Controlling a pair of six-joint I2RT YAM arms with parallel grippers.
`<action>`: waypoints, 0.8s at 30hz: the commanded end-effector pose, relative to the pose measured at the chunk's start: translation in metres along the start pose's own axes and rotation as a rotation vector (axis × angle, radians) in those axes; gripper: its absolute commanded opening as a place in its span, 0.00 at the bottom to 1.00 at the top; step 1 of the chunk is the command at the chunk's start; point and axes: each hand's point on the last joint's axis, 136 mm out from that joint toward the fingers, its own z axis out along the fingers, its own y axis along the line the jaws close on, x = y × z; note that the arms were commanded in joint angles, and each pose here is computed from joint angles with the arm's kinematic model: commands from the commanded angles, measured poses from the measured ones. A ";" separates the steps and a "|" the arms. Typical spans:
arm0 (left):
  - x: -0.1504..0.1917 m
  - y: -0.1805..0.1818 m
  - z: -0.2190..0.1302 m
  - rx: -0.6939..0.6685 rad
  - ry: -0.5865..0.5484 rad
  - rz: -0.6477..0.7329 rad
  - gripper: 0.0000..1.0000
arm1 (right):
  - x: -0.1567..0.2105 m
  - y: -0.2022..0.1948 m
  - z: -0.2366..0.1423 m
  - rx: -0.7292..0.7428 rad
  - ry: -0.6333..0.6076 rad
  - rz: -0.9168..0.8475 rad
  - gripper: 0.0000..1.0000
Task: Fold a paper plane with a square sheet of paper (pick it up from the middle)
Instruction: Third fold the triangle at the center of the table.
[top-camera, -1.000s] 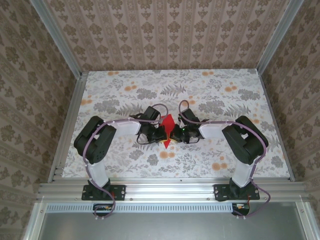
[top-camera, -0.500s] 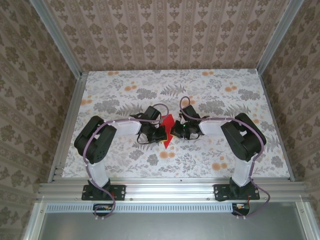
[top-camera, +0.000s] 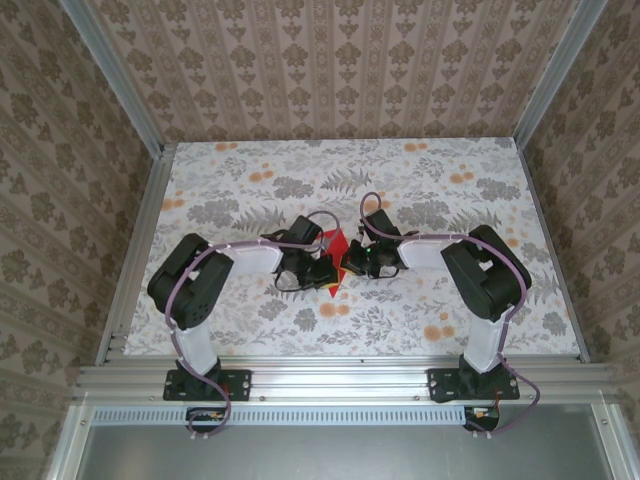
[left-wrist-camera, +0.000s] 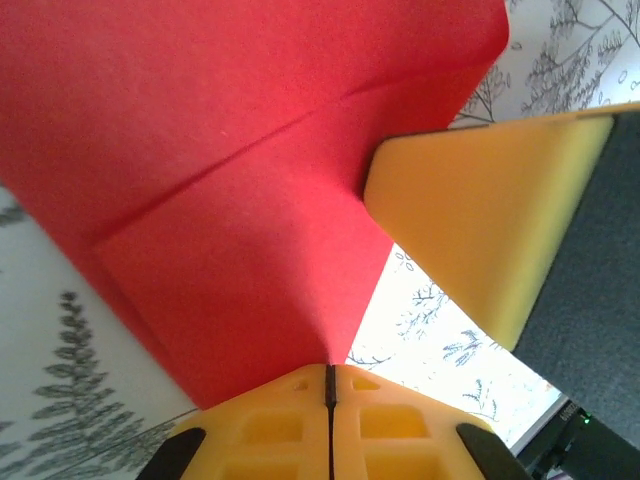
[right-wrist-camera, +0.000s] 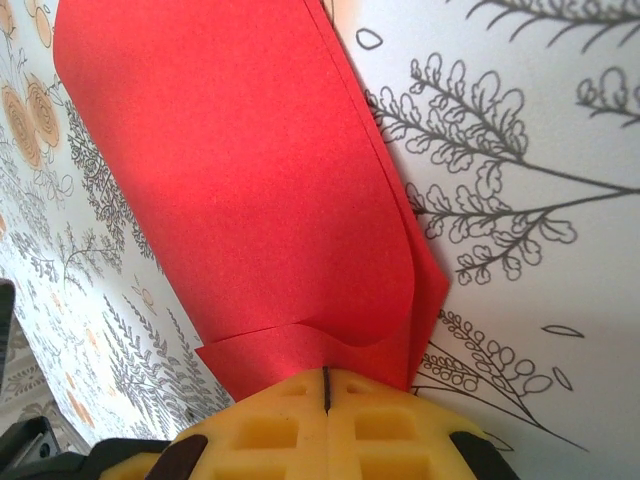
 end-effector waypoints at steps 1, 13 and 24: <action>0.013 -0.004 -0.001 0.017 0.028 0.003 0.07 | 0.005 -0.030 0.006 0.115 0.006 0.060 0.02; 0.059 0.070 0.004 -0.229 0.129 -0.062 0.02 | -0.018 -0.010 0.003 0.006 -0.006 -0.062 0.02; 0.073 0.093 0.004 -0.298 0.175 -0.060 0.00 | -0.079 -0.020 -0.013 0.038 -0.145 -0.181 0.02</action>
